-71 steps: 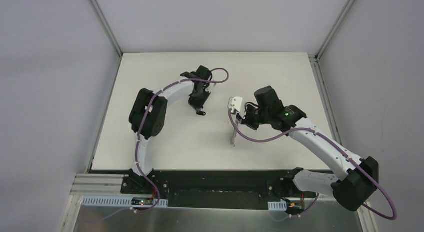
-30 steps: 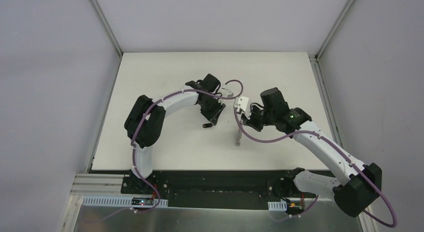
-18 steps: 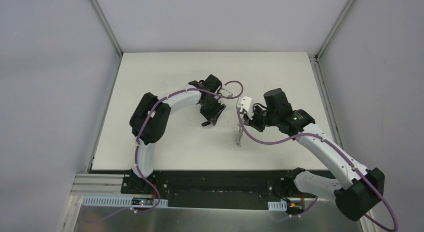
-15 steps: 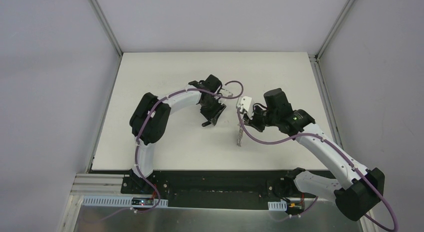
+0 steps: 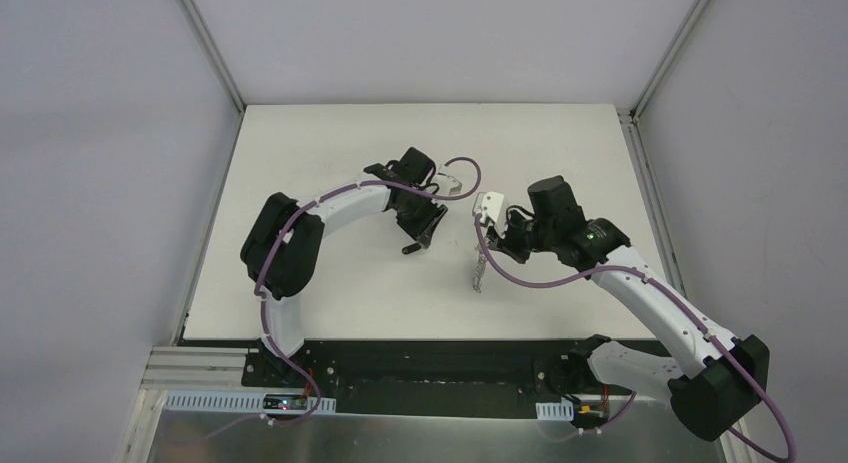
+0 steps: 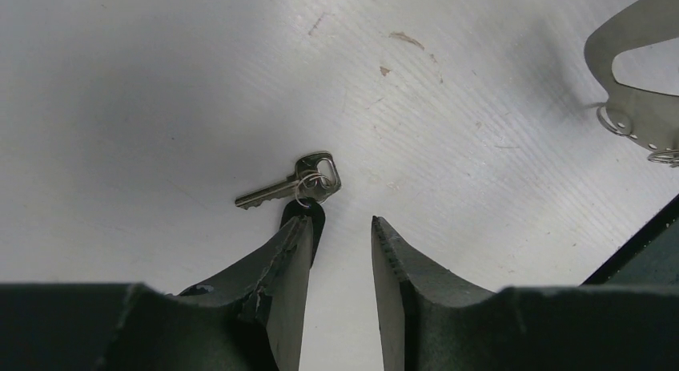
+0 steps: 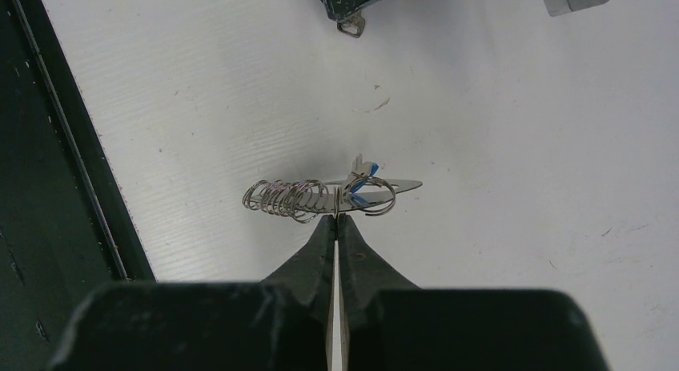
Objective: Put the keys on the keyring
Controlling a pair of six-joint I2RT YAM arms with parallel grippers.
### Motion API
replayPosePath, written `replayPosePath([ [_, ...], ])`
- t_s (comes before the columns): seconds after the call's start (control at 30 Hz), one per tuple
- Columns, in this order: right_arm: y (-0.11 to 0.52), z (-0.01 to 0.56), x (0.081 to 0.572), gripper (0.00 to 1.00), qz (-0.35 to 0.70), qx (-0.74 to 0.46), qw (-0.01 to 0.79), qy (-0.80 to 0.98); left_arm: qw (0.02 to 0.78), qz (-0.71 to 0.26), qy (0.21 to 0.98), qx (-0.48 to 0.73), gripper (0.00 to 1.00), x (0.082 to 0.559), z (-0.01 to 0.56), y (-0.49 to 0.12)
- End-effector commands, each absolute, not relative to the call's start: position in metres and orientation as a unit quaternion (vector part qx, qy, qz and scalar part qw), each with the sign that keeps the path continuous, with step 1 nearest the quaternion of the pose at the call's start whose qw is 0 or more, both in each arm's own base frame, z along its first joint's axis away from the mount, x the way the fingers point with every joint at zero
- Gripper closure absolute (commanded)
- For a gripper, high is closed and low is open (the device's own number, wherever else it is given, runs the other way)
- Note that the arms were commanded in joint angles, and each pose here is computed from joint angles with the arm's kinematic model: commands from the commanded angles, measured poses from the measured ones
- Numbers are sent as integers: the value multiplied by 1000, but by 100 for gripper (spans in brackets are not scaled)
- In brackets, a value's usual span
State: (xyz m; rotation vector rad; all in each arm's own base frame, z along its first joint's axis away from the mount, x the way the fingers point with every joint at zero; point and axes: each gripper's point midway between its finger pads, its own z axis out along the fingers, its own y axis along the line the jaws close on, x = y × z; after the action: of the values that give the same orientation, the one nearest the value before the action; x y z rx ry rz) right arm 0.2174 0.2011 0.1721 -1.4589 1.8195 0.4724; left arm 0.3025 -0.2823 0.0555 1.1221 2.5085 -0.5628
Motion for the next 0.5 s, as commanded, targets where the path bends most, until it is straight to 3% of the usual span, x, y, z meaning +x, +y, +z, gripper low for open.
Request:
replayPosePath([
  [0.0, 205, 177, 216, 100, 196, -567, 383, 702, 191, -185, 882, 389, 65, 318, 65, -279],
  [0.47, 203, 175, 217, 100, 193, -566, 380, 706, 140, -177, 898, 378, 63, 319, 34, -279],
])
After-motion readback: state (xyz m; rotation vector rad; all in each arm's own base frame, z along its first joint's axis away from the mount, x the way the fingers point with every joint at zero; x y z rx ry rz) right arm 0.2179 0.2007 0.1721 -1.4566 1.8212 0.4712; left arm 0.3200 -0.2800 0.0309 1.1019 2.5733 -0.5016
